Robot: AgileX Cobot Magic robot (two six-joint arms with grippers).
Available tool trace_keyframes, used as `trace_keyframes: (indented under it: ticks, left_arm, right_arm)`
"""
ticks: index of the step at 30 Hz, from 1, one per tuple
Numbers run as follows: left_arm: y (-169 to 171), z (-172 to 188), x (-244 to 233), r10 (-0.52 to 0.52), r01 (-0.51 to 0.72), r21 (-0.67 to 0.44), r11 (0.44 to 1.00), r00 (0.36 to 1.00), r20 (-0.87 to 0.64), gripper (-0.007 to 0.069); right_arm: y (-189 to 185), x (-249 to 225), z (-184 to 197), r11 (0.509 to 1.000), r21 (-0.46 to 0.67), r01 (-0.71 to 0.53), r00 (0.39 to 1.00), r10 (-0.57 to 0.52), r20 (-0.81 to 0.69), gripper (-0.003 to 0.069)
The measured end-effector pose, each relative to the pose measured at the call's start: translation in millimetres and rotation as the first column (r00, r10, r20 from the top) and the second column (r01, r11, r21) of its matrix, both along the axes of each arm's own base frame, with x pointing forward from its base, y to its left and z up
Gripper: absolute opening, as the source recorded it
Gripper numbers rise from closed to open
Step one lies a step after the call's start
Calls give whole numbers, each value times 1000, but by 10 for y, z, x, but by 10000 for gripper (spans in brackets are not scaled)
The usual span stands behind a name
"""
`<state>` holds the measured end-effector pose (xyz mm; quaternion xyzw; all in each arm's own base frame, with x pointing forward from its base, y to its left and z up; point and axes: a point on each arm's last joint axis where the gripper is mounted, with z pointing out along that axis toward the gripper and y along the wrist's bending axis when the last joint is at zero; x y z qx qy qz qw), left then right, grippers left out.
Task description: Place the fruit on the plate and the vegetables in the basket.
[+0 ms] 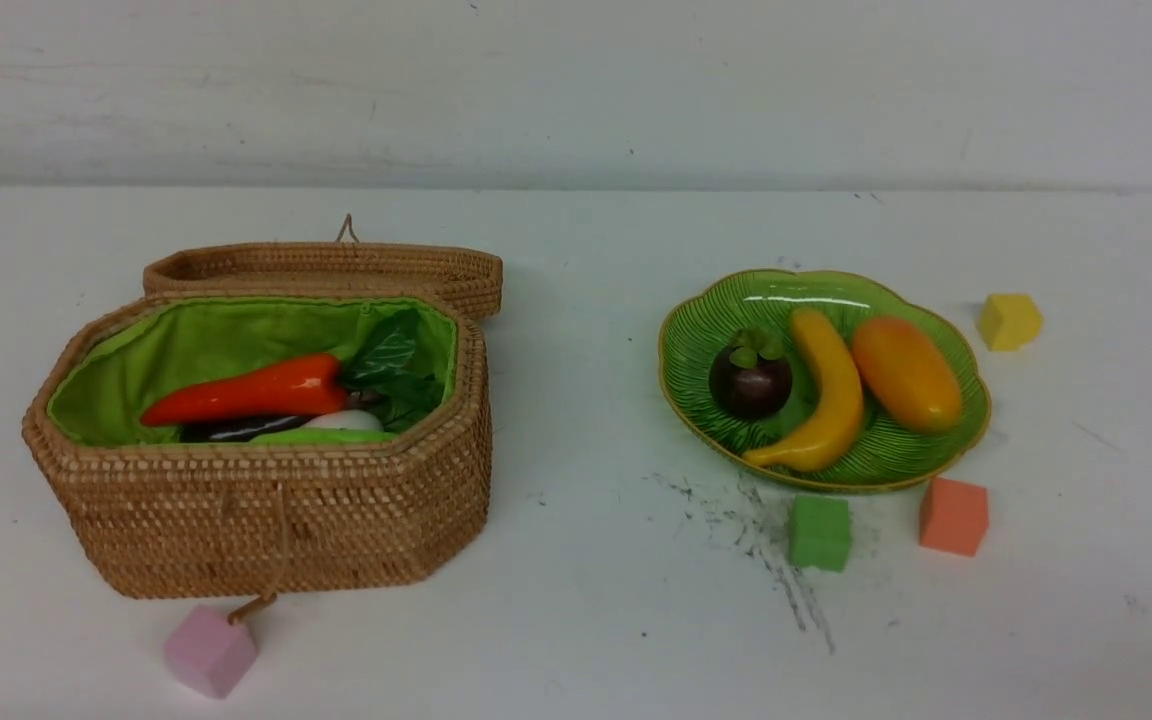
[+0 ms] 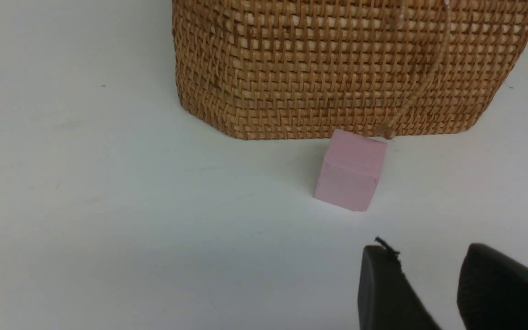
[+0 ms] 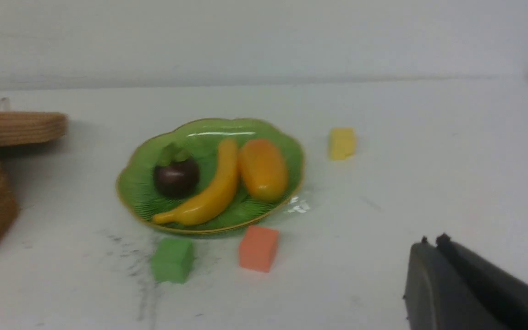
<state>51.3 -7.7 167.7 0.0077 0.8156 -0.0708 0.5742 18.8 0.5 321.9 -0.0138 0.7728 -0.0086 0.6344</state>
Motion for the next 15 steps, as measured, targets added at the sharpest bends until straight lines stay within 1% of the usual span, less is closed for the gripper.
trace_keyframes:
  ticks: [5, 9, 10, 11, 12, 13, 15]
  left_arm:
    - [0, 0, 0, 0, 0, 0, 1000, 1000, 0, 239]
    - [0, 0, 0, 0, 0, 0, 1000, 1000, 0, 239]
    - [0, 0, 0, 0, 0, 0, 1000, 1000, 0, 239]
    - [0, 0, 0, 0, 0, 0, 1000, 1000, 0, 239]
    - [0, 0, 0, 0, 0, 0, 1000, 1000, 0, 239]
    - [0, 0, 0, 0, 0, 0, 1000, 1000, 0, 239]
    - [0, 0, 0, 0, 0, 0, 1000, 1000, 0, 239]
  right_arm:
    - [-23, 100, -445, 999, -36, 20, 1000, -20, -19, 14]
    - [-21, 243, -983, 999, -39, 15, 999, -16, -30, 18]
    - [-21, 243, -983, 999, -39, 15, 999, -16, -30, 18]
    - [-19, 300, -1224, 999, -40, 12, 998, -15, -60, 20]
    - [-19, 304, -1251, 999, -40, 12, 998, -15, -66, 20]
    - [-19, 325, -1416, 999, -34, 14, 995, -18, -101, 20]
    - [-18, 327, -1479, 1000, -27, 16, 992, -19, -121, 22]
